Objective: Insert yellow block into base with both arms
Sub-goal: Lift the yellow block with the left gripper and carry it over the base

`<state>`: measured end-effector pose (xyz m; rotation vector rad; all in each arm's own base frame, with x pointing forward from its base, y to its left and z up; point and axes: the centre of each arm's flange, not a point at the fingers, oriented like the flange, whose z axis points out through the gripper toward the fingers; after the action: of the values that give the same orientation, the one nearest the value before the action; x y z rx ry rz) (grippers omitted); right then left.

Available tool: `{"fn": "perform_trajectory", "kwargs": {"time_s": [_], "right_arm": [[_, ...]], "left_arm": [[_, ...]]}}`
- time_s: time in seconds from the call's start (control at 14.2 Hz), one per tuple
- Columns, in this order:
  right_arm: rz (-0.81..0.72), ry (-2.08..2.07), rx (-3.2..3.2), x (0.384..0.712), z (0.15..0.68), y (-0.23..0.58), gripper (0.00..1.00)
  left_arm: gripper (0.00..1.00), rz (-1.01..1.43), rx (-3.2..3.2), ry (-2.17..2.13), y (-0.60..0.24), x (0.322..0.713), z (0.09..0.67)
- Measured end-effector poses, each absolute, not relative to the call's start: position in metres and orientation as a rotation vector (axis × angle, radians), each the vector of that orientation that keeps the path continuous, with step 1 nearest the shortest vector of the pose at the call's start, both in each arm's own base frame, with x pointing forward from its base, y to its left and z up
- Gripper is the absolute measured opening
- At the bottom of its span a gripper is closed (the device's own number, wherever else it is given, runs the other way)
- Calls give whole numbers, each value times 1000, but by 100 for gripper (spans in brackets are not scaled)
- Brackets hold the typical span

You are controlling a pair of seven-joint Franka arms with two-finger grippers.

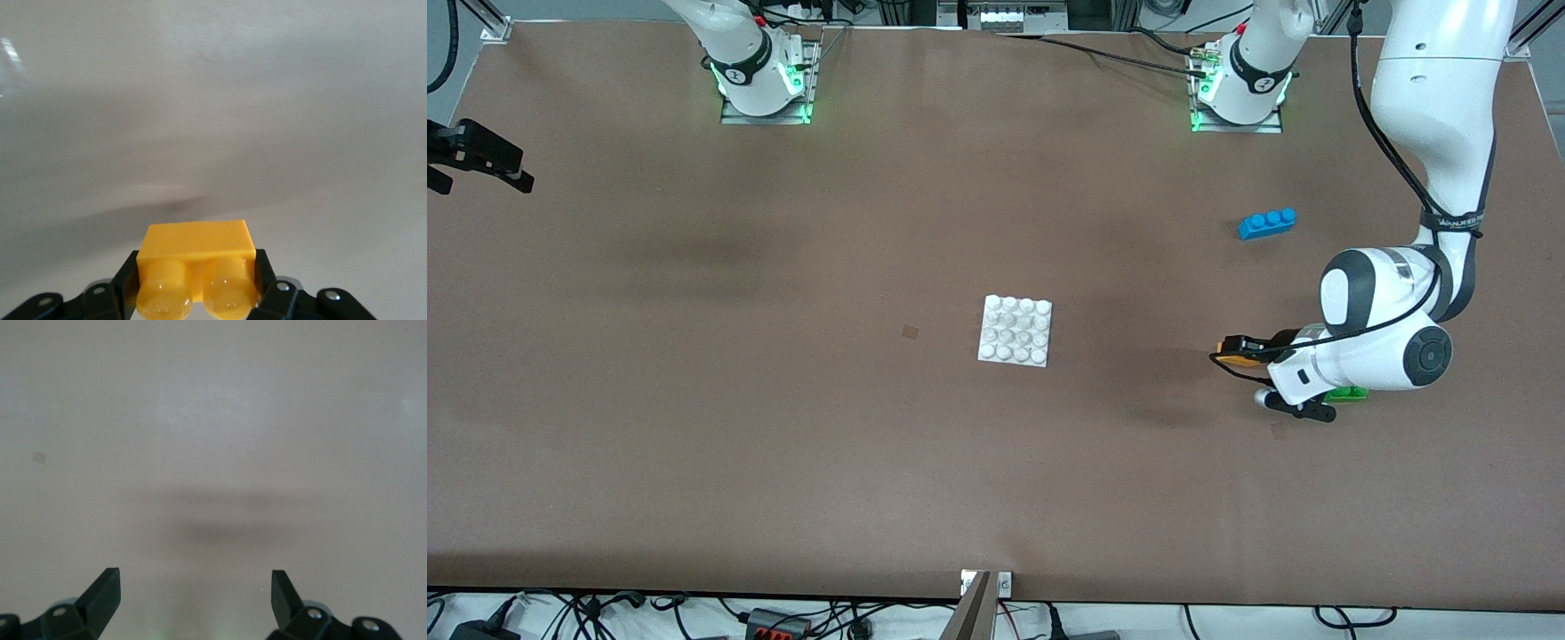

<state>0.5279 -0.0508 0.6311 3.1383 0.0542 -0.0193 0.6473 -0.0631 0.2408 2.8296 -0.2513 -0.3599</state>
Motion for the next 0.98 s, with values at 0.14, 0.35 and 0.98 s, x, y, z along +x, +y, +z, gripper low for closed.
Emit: {"fn": "perform_trajectory", "kwargs": {"time_s": [0.14, 0.35, 0.98], "right_arm": [[-19, 54, 3138, 528, 631, -51, 100], [-20, 54, 3138, 528, 631, -51, 100], [-20, 28, 3140, 527, 631, -60, 100]], "left_arm": [[69, -366, 2821, -273, -81, 645, 248], [69, -383, 2811, -262, -125, 638, 263], [69, -319, 2794, 14, -272, 610, 290]]}}
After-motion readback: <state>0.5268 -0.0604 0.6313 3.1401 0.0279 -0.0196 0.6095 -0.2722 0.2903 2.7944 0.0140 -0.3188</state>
